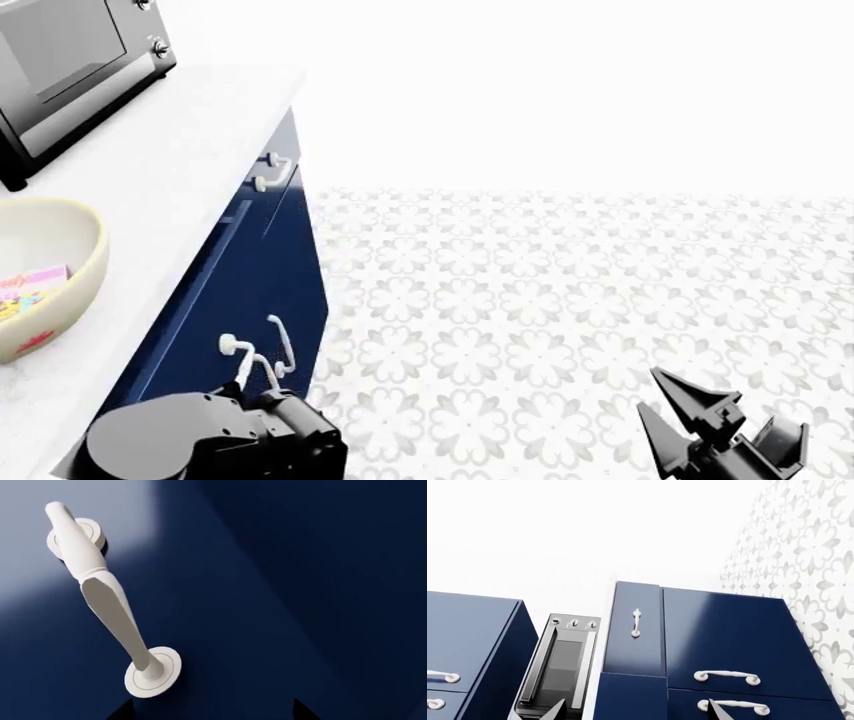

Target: Place the bar in the bowl and close the drawer.

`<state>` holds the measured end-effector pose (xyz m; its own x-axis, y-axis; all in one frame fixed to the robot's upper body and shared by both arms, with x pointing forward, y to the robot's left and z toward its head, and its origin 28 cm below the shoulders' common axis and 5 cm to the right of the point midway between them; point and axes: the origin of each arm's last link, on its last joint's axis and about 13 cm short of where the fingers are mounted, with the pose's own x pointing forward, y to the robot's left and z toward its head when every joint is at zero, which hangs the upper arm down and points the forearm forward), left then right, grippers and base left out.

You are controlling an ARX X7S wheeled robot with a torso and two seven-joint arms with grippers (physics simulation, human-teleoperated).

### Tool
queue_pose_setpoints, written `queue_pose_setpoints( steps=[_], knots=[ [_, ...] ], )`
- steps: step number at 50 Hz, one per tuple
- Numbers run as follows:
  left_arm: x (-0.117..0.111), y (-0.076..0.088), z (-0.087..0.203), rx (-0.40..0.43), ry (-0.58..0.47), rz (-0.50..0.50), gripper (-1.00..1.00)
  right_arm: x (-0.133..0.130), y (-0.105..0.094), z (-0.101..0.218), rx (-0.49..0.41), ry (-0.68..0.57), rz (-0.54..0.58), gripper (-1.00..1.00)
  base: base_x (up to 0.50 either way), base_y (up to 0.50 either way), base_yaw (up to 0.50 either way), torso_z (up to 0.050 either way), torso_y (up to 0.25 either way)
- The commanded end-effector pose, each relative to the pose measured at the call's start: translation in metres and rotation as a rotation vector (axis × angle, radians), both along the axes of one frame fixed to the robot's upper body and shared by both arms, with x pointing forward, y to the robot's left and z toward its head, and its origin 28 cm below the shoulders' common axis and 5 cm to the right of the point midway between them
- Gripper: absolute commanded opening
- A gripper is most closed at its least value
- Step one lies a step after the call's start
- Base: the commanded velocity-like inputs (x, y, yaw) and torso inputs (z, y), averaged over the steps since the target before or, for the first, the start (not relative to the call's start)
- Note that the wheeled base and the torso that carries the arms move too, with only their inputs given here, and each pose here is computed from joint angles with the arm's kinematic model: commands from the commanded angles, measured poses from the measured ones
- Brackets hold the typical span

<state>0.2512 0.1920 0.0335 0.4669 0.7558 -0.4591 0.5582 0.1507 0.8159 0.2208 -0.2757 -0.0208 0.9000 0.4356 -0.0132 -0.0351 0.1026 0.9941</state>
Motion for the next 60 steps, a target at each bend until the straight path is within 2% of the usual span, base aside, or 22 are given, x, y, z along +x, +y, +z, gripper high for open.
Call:
queue_pose_setpoints(
  steps=[1,27,42,60],
  knots=[
    [0.000,0.013,-0.007,0.009,0.019,0.068,1.00,-0.001,0.000,-0.001,0.001,-0.001,0.001,1.00,0.00,0.00,0.00,0.000,0.000],
    [0.003,0.026,-0.010,0.136,0.074,0.107,1.00,-0.002,0.001,-0.002,0.005,-0.006,0.002,1.00,0.00,0.00,0.00,0.000,0.000],
    [0.003,0.041,-0.013,0.130,0.073,0.162,1.00,-0.001,0.000,-0.001,0.005,-0.006,0.002,1.00,0.00,0.00,0.00,0.000,0.000],
    [0.000,0.049,-0.018,0.122,0.089,0.195,1.00,-0.003,0.000,-0.003,0.006,-0.006,0.004,1.00,0.00,0.00,0.00,0.000,0.000]
  ],
)
